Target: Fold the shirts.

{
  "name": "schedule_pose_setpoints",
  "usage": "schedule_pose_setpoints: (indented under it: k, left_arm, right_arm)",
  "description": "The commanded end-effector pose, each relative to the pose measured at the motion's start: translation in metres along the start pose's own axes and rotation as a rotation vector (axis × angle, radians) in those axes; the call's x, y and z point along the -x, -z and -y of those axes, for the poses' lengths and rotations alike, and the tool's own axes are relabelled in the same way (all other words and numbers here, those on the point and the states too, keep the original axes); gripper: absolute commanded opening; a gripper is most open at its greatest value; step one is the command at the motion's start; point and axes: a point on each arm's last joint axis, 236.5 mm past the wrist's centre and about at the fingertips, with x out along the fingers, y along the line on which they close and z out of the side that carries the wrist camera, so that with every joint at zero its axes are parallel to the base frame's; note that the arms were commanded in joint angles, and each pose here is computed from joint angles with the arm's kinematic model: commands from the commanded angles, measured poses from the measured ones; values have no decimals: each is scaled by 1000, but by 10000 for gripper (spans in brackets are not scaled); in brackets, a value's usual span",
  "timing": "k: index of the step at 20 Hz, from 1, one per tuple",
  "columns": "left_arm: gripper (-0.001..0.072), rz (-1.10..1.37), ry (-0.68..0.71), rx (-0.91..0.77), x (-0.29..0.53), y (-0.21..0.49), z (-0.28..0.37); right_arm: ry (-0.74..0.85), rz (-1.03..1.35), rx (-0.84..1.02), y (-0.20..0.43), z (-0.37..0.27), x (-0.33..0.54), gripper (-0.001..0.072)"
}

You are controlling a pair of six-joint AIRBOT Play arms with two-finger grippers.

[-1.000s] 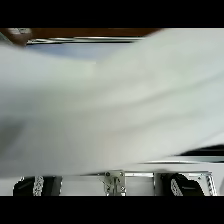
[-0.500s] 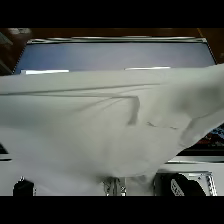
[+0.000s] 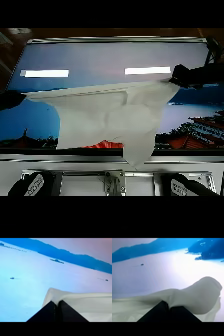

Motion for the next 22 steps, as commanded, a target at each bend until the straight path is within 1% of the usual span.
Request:
schedule_pose_setpoints:
  k: [1,5,7,9,14,17,20,22]
  left_arm:
    - [36,43,17,38,-94,-22,-3]
    - [36,189,-11,13,-156,-62,5]
    - [36,229,-23,1,-178,-64,9]
    - [36,209,-27,-6,-201,-51,12]
    - [36,80,-20,-15,-231,-10,12]
    - [35,-95,-22,-63,-231,30,1]
    - [36,-311,3,-30,-217,77,-9]
    - [36,-413,18,-12,-207,98,-12]
  right_arm:
    - [-17,130,-96,-42,30,-87,65]
    - [-36,178,-198,-55,48,-138,65]
    - [-19,154,-206,-48,60,-158,65]
    - [-3,124,-184,-38,68,-176,65]
    - [19,64,-175,-19,78,-202,65]
    - [28,5,-154,-7,78,-195,65]
    - [32,-167,-141,32,73,-181,65]
    - [80,-338,-132,73,78,-173,65]
